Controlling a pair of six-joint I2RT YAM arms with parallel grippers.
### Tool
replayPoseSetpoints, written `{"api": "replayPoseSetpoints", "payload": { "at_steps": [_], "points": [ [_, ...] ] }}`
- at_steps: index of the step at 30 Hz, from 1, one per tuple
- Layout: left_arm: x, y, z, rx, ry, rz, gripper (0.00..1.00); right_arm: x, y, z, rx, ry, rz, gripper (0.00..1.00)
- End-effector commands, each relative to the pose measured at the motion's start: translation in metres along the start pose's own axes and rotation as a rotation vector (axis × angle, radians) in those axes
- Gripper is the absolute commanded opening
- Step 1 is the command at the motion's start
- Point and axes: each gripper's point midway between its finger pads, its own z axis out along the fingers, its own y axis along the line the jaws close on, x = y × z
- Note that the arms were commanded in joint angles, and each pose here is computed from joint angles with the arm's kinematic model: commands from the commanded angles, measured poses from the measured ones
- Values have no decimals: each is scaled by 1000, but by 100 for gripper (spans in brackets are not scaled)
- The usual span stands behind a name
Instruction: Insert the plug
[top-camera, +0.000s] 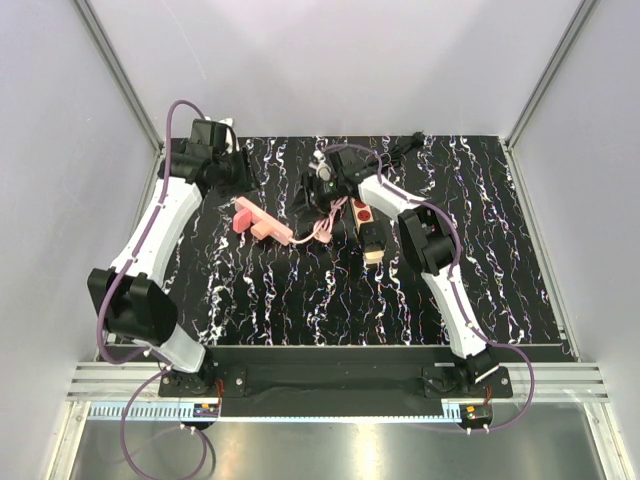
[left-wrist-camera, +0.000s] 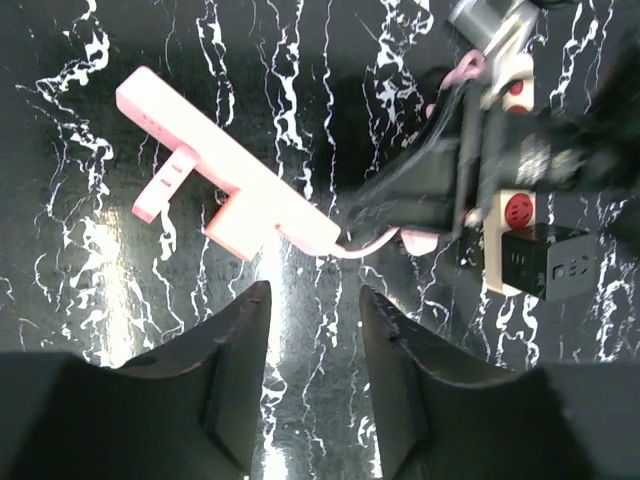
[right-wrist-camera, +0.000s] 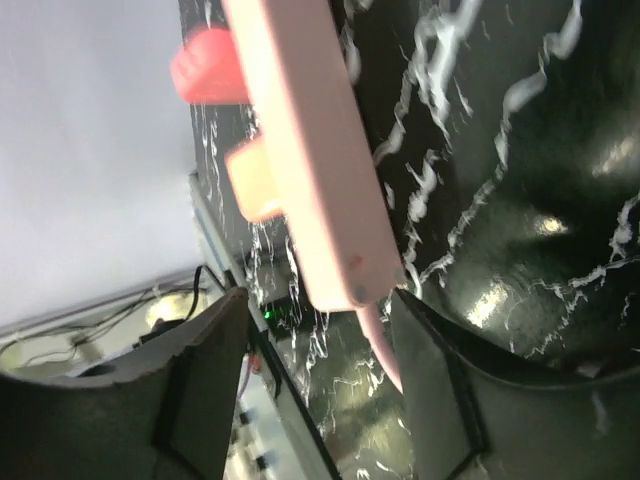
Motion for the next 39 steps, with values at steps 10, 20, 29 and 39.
{"api": "replayPoseSetpoints", "payload": {
  "at_steps": [10,20,29,39],
  "points": [
    [1,-49,-84,291,-279,187,99,-27,60,-115,405,-220,-267,100],
    [26,-71,-125,419,-396,345,99,53,80,-242,611,-555,-304,100],
    [30,-80,-136,487,-426,364,99,96,109,-310,602,-779,-364,100],
    [28,-76,-135,463,-455,376,99,97,91,-327,674,-882,-381,100]
  ]
}}
